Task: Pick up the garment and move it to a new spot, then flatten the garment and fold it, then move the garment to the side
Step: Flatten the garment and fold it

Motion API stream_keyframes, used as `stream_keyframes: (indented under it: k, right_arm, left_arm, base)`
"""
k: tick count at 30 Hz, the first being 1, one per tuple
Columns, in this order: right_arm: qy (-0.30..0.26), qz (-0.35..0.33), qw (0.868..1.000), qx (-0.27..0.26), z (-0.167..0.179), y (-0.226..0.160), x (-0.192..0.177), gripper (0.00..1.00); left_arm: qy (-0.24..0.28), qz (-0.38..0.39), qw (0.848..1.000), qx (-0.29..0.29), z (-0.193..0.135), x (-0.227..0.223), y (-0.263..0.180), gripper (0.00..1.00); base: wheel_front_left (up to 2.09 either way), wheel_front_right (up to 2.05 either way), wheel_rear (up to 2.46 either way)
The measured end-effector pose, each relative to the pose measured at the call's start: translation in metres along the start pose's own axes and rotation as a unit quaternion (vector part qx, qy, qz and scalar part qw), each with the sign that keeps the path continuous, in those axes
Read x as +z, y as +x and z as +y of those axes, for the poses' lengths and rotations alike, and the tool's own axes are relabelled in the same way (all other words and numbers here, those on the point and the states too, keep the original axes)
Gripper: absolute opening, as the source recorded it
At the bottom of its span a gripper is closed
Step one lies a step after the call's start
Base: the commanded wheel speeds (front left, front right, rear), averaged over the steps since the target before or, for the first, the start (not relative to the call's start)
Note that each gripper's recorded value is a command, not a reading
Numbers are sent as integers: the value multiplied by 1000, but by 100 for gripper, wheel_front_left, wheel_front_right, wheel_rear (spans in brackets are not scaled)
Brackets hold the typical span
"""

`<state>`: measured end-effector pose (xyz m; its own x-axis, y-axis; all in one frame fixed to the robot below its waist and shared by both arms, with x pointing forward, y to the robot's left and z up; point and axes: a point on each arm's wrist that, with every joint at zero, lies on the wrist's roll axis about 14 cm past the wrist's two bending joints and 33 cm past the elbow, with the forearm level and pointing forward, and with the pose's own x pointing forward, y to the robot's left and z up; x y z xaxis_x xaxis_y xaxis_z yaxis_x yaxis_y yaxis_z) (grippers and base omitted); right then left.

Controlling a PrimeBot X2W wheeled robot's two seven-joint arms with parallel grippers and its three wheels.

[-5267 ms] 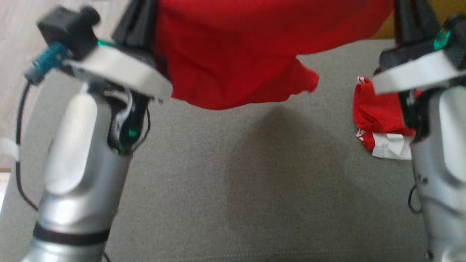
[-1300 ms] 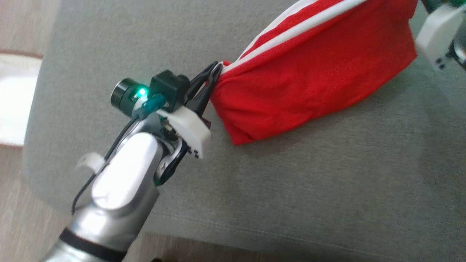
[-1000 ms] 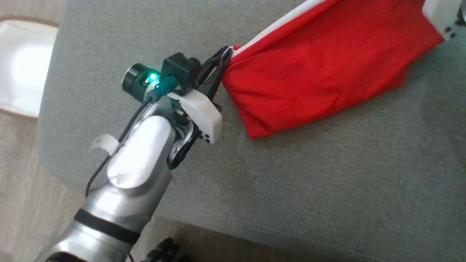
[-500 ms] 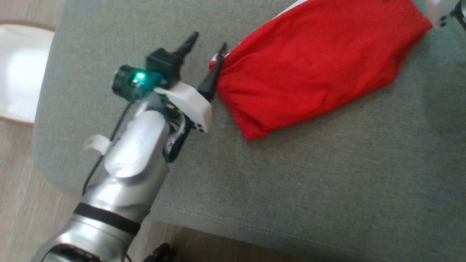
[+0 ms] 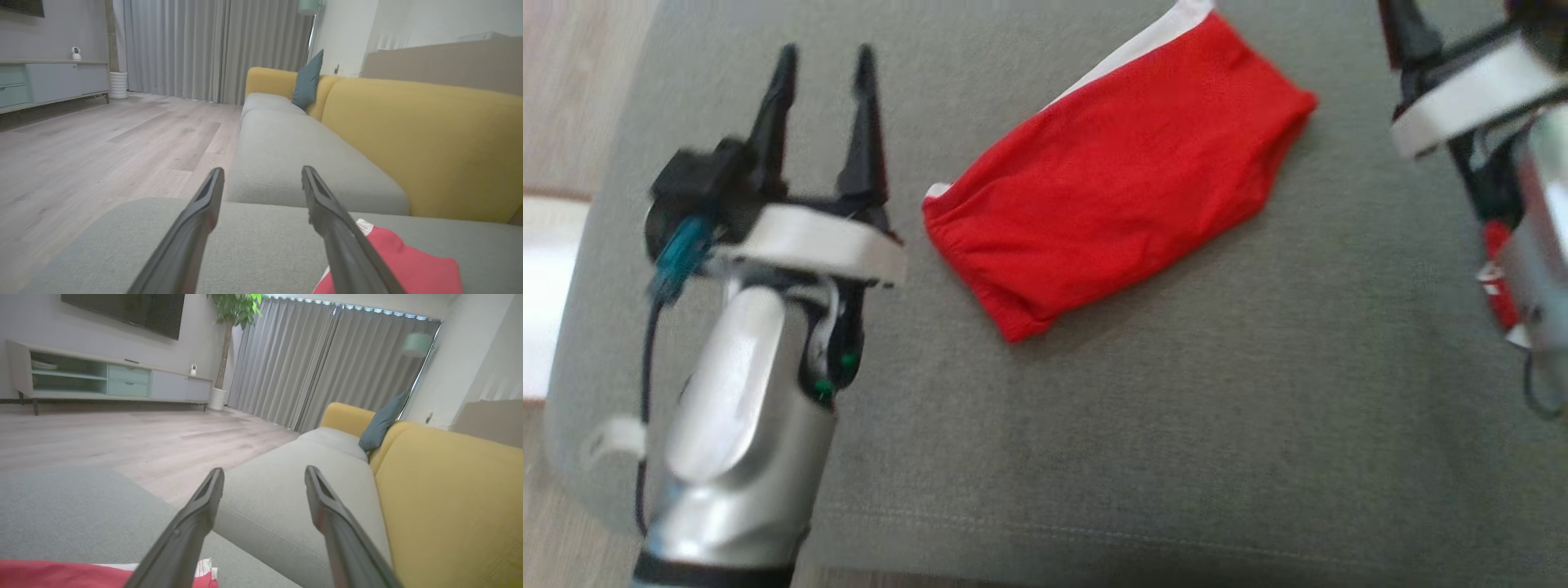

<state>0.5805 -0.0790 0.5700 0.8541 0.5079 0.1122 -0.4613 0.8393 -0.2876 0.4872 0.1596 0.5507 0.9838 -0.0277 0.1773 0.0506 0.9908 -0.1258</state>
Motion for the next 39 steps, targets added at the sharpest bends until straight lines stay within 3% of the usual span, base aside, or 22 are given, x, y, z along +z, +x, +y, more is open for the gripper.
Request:
stream_keyframes:
  k: [9, 15, 21, 30, 34, 39]
  right_arm:
    - [23, 18, 998, -60, 17, -92, -13, 100]
    - [36, 23, 993, -112, 23, -132, -14, 100]
    - [66, 65, 986, -142, 39, -170, -37, 100]
    - [91, 93, 981, -144, 44, -166, -49, 100]
    - [140, 112, 973, -148, 46, -158, -62, 100]
    - [224, 137, 953, -150, 45, -132, -80, 100]
  left_arm:
    - [-31, -13, 999, 2, -11, 8, -44, 100]
    - [-30, 12, 999, -21, -25, -6, -72, 100]
    - [-24, 33, 999, -18, -23, -17, -91, 100]
    - [-26, 33, 999, -15, -21, -17, -93, 100]
    - [-23, 48, 999, -5, -16, -27, -92, 100]
    - [-18, 65, 998, 7, -7, -40, -90, 100]
  base:
    - [0, 0, 0]
    - [0, 0, 0]
    - [0, 0, 0]
    - [0, 0, 0]
    - [0, 0, 0]
    - [0, 0, 0]
